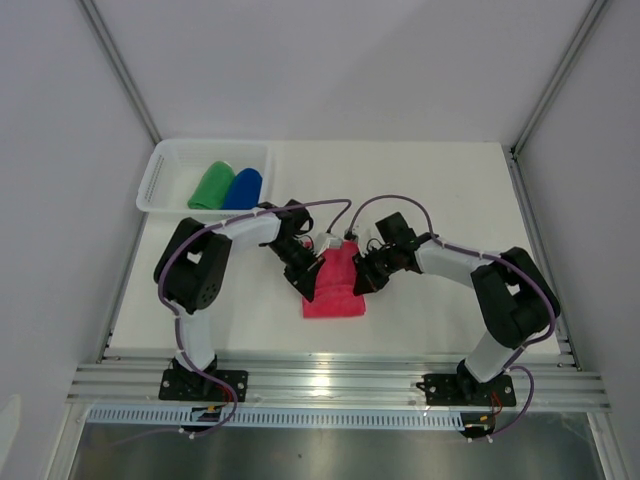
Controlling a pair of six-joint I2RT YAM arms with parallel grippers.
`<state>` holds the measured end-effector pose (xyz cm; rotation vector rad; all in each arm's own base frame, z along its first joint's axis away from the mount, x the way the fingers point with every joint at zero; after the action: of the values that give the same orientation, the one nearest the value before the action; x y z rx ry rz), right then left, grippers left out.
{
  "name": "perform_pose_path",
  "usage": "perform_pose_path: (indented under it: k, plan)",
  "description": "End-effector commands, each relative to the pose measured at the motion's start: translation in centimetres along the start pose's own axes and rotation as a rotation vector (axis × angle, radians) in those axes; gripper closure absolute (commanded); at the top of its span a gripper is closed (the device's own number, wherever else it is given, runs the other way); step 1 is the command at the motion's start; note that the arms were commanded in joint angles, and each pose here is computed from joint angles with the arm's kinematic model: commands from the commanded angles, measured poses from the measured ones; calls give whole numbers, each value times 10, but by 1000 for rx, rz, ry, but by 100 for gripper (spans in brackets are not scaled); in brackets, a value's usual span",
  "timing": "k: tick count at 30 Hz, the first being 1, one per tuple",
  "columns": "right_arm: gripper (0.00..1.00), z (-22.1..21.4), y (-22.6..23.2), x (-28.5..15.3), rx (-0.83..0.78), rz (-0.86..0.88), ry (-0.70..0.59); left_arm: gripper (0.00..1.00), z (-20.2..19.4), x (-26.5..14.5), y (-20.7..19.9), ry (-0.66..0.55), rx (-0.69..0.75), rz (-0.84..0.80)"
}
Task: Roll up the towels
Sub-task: Fold the towel
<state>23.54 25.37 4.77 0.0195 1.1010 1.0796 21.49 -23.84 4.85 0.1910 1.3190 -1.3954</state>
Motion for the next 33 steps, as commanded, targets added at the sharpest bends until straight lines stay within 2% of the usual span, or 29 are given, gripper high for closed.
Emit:
perform_pose_path:
  k: [1,12,19,23,33]
  plan:
    - [100,20,15,-16,-52,35,-56,99,6,-10,-19,-55,18,-54]
    - [100,31,34,-44,-98,28,-117,99,19,-44,-35,-146,114,38]
    - [100,76,22,-66,-115,-54,-202,99,52,-83,-28,-234,139,132]
    - [100,113,12,-80,-144,-87,-273,99,72,-104,-16,-273,163,213]
    - [100,137,-44,-49,-93,-177,-225,99,81,-106,51,-230,99,409]
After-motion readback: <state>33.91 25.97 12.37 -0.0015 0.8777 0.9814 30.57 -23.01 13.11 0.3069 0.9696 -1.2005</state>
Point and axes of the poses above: each gripper's point midway between its finger pads, its own x axis out along the fingers, its own y axis along the line the jaws close on, z = x × y, the point moved 1 cm from there along -x, back along the fingers, and after that the axes turned 6 degrees about x, right-handed, at the moved point
